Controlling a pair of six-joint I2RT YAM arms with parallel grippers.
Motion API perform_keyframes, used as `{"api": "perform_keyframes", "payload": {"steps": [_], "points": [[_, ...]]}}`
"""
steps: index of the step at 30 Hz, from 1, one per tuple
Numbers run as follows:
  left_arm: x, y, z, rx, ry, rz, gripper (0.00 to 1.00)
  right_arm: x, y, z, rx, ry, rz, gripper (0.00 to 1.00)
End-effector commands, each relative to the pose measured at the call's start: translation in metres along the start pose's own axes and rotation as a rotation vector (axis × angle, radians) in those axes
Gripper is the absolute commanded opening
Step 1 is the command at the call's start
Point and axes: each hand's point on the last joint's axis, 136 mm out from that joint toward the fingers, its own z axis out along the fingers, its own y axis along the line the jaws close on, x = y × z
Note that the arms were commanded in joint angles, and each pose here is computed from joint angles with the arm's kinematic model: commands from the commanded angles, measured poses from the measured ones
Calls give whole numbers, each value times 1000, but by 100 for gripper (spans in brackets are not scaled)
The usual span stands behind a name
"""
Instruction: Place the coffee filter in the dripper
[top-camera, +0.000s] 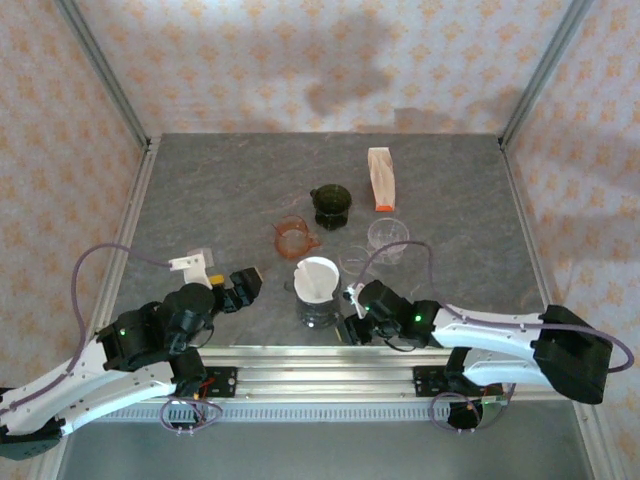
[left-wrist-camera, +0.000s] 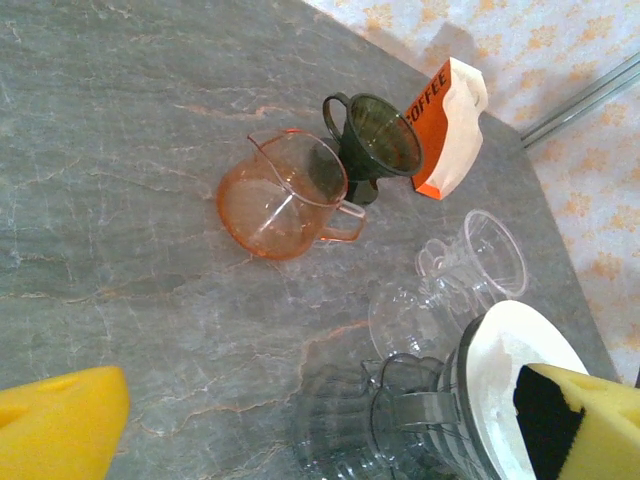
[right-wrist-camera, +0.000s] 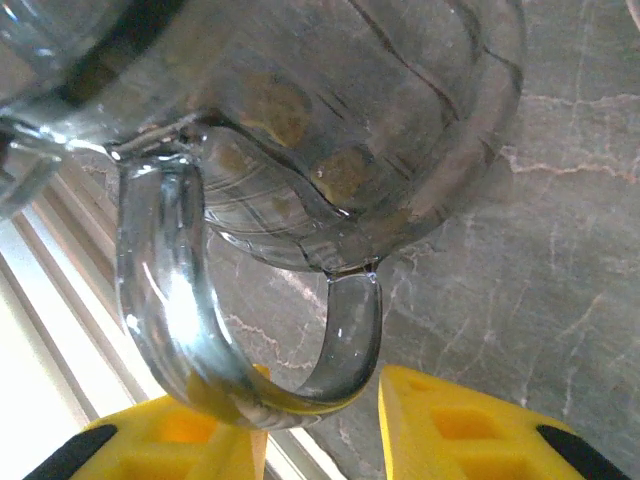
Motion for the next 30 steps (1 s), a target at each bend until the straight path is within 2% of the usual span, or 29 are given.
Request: {"api": "perform_keyframes", "payload": {"steps": [1, 16, 30], "points": [[-13, 8, -6, -42, -46, 17, 99, -28, 9, 1, 0, -80, -46, 33], [-26, 4, -16, -30, -71, 30, 99, -60, 18, 32, 17, -90, -105, 30], [-35, 1, -25, -1, -94, 19, 99, -113, 25, 67, 19, -129, -108, 29]]}}
